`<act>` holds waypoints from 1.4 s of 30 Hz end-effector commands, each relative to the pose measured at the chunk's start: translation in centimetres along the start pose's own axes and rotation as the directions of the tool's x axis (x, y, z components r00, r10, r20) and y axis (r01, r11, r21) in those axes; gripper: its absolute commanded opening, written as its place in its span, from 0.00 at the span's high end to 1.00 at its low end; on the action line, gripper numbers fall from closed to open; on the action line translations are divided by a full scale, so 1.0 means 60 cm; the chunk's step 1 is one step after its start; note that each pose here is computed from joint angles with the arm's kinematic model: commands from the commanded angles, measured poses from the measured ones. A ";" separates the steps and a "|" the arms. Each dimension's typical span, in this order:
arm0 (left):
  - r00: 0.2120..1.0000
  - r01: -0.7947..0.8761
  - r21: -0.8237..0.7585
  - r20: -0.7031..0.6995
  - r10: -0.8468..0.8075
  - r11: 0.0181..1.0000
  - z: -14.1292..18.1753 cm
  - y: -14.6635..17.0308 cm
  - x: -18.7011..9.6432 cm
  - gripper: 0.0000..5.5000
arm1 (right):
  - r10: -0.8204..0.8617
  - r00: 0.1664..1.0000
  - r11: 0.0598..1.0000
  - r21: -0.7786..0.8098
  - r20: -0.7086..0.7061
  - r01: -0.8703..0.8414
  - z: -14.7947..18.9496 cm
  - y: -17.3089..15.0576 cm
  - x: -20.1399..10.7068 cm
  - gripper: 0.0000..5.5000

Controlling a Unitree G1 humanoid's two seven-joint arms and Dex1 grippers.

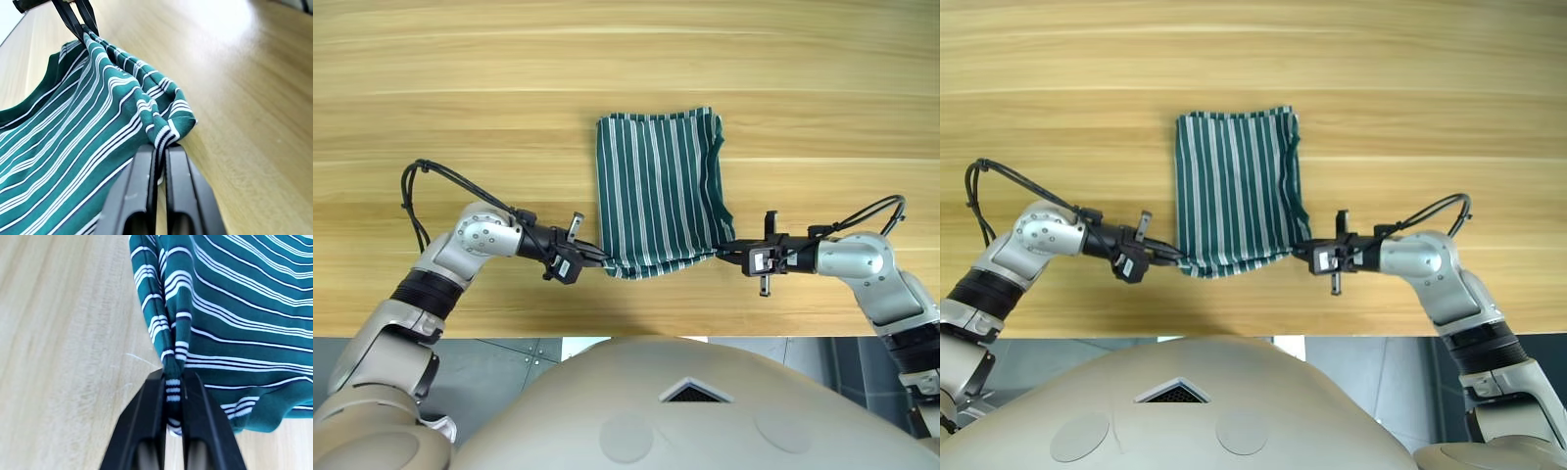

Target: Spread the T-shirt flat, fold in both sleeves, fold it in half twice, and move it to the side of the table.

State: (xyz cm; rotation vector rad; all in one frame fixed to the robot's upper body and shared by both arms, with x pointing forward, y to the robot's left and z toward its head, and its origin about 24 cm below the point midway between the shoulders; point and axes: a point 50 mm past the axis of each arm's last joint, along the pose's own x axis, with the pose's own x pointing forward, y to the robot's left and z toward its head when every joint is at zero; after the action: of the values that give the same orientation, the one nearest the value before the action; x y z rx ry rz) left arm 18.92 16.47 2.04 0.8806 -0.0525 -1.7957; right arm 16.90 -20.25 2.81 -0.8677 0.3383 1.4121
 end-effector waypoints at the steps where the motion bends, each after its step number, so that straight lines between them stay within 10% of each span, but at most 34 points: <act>1: 1.000 0.010 0.002 0.018 -0.010 1.000 0.016 0.002 -0.025 0.99 | 0.079 0.996 0.997 -0.010 0.038 -0.079 0.018 0.016 -0.019 0.96; 13: 0.997 0.041 -0.056 0.066 -0.038 0.998 0.049 -0.036 -0.057 0.99 | 0.081 0.978 0.996 -0.041 0.192 -0.074 0.074 0.028 -0.065 0.97; 31: 0.885 -0.442 -0.157 0.082 0.458 0.883 -0.005 0.103 -0.057 0.99 | -0.395 0.918 0.918 -0.023 0.041 0.396 0.028 -0.114 -0.045 0.97; 42: 0.723 -0.690 -0.381 -0.316 0.615 0.615 -0.136 0.159 -0.046 0.99 | -0.462 0.880 0.887 -0.059 -0.106 0.459 -0.014 -0.160 0.014 0.97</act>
State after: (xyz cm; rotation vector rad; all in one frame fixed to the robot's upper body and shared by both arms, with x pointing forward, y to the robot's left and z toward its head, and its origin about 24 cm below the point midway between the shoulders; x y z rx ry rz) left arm 30.67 17.44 1.83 0.5036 0.0971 -1.0389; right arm 25.60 -19.44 4.94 -0.9615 0.1669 0.9463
